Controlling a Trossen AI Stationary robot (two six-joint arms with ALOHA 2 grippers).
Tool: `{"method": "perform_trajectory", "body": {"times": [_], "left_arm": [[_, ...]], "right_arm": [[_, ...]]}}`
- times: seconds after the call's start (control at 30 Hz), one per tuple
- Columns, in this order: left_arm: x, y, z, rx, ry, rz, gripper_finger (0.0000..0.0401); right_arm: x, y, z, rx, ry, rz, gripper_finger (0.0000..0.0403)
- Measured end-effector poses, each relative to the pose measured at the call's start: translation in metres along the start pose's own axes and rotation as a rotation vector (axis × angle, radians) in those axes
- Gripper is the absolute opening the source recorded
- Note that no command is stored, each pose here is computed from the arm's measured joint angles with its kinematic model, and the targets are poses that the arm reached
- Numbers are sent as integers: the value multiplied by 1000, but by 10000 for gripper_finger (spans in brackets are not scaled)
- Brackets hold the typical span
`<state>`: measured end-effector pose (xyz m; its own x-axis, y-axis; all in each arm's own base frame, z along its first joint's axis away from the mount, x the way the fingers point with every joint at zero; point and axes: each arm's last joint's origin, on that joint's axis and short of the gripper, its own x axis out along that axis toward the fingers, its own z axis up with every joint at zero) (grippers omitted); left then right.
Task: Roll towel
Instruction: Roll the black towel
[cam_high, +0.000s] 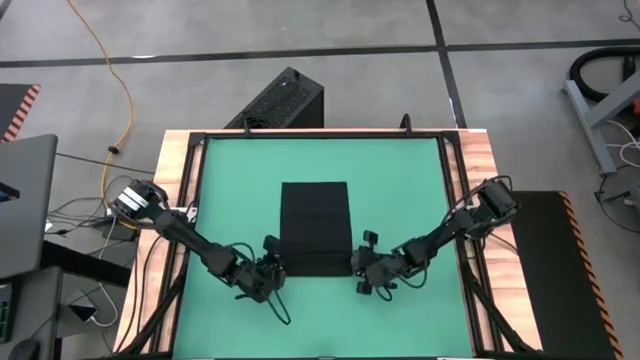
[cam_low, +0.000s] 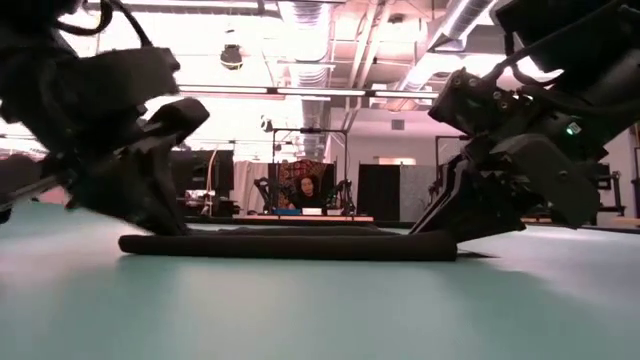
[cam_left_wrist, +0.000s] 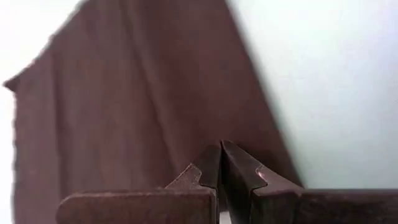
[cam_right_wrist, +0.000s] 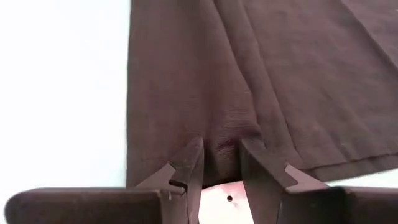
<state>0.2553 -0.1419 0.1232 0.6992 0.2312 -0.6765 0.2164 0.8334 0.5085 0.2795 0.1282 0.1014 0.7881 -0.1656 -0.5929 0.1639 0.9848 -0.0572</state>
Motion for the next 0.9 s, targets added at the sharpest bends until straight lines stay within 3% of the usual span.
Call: {"method": "perform_trajectory", "body": {"times": [0.27, 0.4, 0.63, 0.9], "left_arm": [[-43, 19, 20, -25, -142, 159, 0], [-55, 23, 17, -17, -128, 53, 4], [-45, 16, 12, -34, -86, 3, 38], [-26, 1, 10, 52, -72, 5, 48]], "right_arm": [[-5, 3, 1, -17, -34, -41, 126], [-17, 3, 15, -35, -83, -14, 132], [-41, 4, 38, -106, -171, 83, 191], [-26, 14, 34, -279, -210, 181, 254]]}}
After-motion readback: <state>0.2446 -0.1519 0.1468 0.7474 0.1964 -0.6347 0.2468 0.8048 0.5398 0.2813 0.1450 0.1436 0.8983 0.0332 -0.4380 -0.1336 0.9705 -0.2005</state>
